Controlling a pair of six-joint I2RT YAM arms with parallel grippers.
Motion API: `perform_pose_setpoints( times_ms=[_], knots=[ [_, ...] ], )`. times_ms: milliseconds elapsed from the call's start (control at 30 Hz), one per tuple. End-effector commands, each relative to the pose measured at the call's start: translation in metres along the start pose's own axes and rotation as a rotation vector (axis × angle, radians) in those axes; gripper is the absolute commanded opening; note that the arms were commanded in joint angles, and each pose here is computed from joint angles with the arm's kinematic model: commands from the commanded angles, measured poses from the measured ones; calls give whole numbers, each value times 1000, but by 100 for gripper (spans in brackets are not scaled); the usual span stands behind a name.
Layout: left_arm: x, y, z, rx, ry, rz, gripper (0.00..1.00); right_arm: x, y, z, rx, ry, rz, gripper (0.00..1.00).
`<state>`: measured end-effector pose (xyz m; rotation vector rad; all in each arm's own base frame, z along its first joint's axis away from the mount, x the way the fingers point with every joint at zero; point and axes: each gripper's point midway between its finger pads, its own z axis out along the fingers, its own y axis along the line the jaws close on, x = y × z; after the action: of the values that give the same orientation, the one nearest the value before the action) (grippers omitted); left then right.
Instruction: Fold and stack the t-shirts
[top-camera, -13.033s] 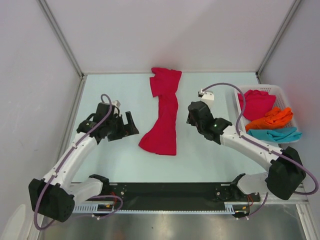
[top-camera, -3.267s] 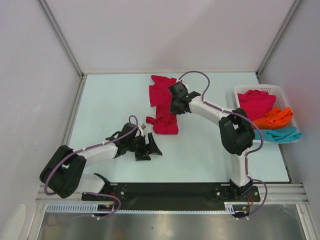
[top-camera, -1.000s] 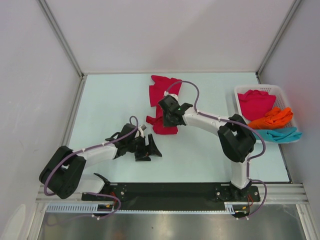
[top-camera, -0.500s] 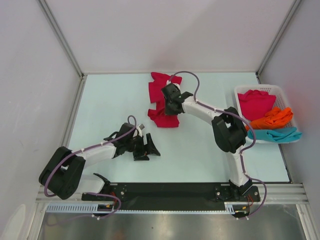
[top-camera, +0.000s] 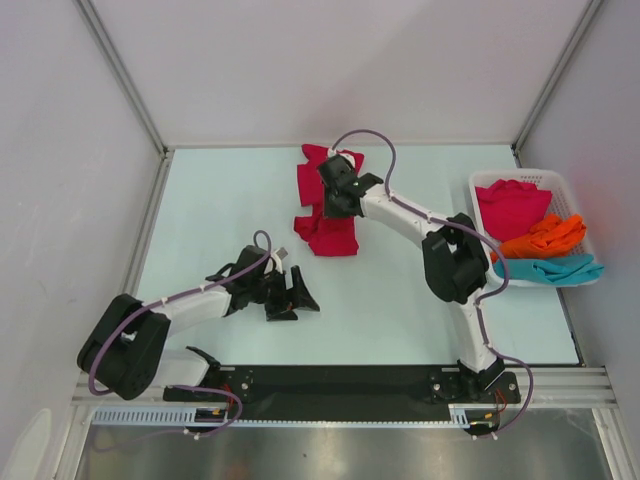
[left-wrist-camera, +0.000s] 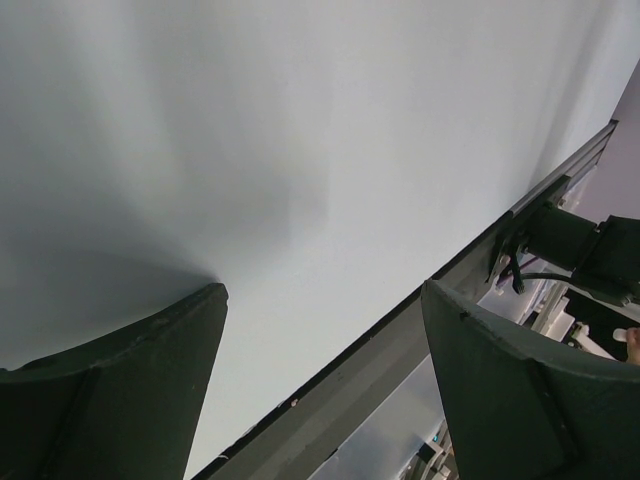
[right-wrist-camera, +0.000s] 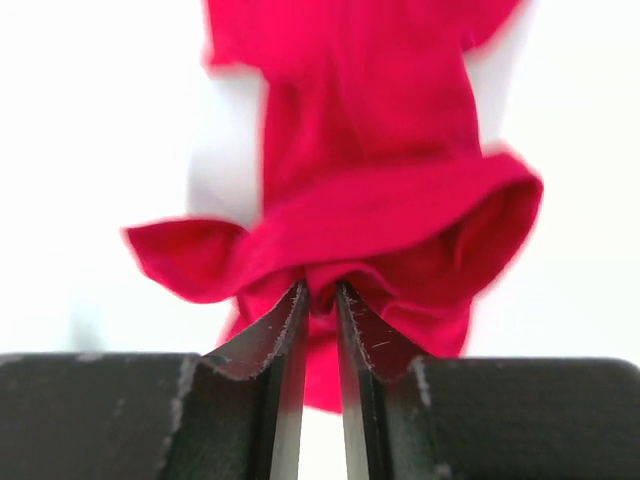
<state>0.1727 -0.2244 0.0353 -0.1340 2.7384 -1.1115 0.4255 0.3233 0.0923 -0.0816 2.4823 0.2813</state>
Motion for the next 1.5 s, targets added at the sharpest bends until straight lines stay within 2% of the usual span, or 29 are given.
perform_pose_setpoints(
  times_ms=[0, 200, 367, 533, 633, 667, 700, 867, 1200, 1467],
  knots=[
    [11, 45, -2, -154, 0, 0, 88, -44, 14, -6, -17, -90, -9, 22],
    [9, 47, -5, -157, -6, -2, 87, -53, 15, 17, -5, -73, -13, 22],
    [9, 50, -9, -161, -12, -4, 88, -56, 13, 17, 7, -74, -17, 21],
    [10, 53, -7, -165, -9, -9, 88, -71, 12, -26, 15, -159, -38, 21],
    [10, 51, -6, -156, -6, -14, 88, -63, 4, -42, 44, -167, -54, 21],
    [8, 50, -6, -154, -9, -13, 88, -71, 3, -61, 36, -204, -46, 21],
    [8, 50, -6, -152, -6, -14, 88, -57, -3, -59, 52, -184, -57, 21],
    [5, 48, -4, -149, -5, -12, 88, -44, -12, -87, 38, -203, -26, 21],
    [5, 47, -4, -148, -1, -14, 88, 7, -9, -53, 30, -82, -30, 21],
    [6, 48, -3, -154, 8, -17, 87, -13, 9, -36, 12, -95, -55, 21]
  ],
)
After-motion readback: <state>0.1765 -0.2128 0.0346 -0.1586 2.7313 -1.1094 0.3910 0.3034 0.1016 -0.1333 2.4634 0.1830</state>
